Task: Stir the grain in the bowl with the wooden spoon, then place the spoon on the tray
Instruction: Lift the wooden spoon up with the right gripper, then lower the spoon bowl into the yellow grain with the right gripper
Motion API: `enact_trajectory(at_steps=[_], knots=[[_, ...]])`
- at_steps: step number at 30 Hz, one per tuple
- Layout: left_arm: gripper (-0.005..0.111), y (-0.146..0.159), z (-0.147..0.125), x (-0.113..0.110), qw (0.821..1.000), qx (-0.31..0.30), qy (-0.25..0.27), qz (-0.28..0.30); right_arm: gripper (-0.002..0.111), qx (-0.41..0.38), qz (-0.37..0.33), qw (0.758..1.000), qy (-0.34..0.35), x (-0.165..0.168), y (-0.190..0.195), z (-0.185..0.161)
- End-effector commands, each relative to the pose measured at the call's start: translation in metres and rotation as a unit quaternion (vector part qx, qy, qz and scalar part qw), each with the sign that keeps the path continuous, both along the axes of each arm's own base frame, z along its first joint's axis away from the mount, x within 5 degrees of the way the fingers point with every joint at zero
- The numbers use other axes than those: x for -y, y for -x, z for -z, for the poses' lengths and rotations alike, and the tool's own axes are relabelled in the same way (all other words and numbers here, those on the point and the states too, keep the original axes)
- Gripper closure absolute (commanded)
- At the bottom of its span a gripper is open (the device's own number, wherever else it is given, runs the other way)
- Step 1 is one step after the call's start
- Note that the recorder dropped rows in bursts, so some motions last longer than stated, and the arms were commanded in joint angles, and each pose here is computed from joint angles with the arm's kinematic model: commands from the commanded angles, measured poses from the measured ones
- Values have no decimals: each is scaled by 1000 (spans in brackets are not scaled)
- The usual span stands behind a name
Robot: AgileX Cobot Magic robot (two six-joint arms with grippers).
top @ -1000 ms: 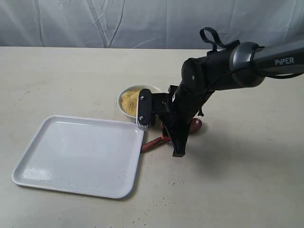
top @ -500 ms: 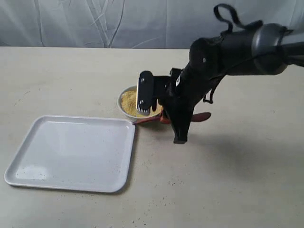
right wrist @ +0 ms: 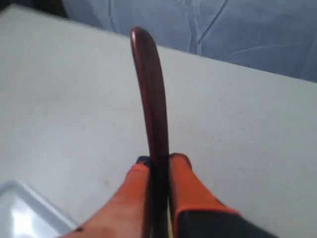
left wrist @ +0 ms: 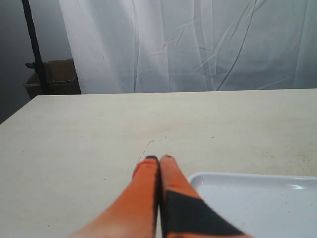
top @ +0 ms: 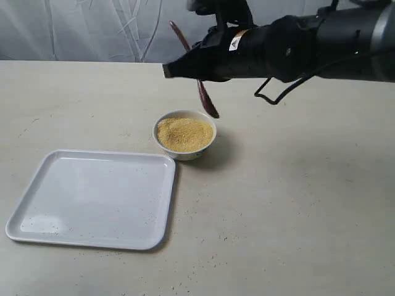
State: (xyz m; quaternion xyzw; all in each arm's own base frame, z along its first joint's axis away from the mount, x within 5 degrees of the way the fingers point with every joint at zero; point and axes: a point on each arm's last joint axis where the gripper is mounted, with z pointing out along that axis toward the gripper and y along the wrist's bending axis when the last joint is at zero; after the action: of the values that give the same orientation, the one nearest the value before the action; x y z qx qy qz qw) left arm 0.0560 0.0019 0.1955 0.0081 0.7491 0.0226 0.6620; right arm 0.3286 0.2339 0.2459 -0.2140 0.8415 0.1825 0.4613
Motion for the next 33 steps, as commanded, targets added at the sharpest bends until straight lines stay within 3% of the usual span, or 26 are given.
enact_trajectory(at_steps=[1,10,15,18,22,29,33], knots=[[106,0,1,0,1000,3,3,0,108,-46,119,979,-162,-7,-21,27],[106,0,1,0,1000,3,3,0,104,-93,197,959,-179,-10,-37,99],[106,0,1,0,1000,3,3,0,81,-113,206,957,-172,-10,-36,111],[106,0,1,0,1000,3,3,0,68,-113,204,958,-170,-10,-36,111],[106,0,1,0,1000,3,3,0,60,-119,201,957,-169,-11,-35,109],[106,0,1,0,1000,3,3,0,58,-141,188,956,-179,-4,-28,71],[106,0,1,0,1000,3,3,0,58,-212,189,950,-126,45,-44,42]])
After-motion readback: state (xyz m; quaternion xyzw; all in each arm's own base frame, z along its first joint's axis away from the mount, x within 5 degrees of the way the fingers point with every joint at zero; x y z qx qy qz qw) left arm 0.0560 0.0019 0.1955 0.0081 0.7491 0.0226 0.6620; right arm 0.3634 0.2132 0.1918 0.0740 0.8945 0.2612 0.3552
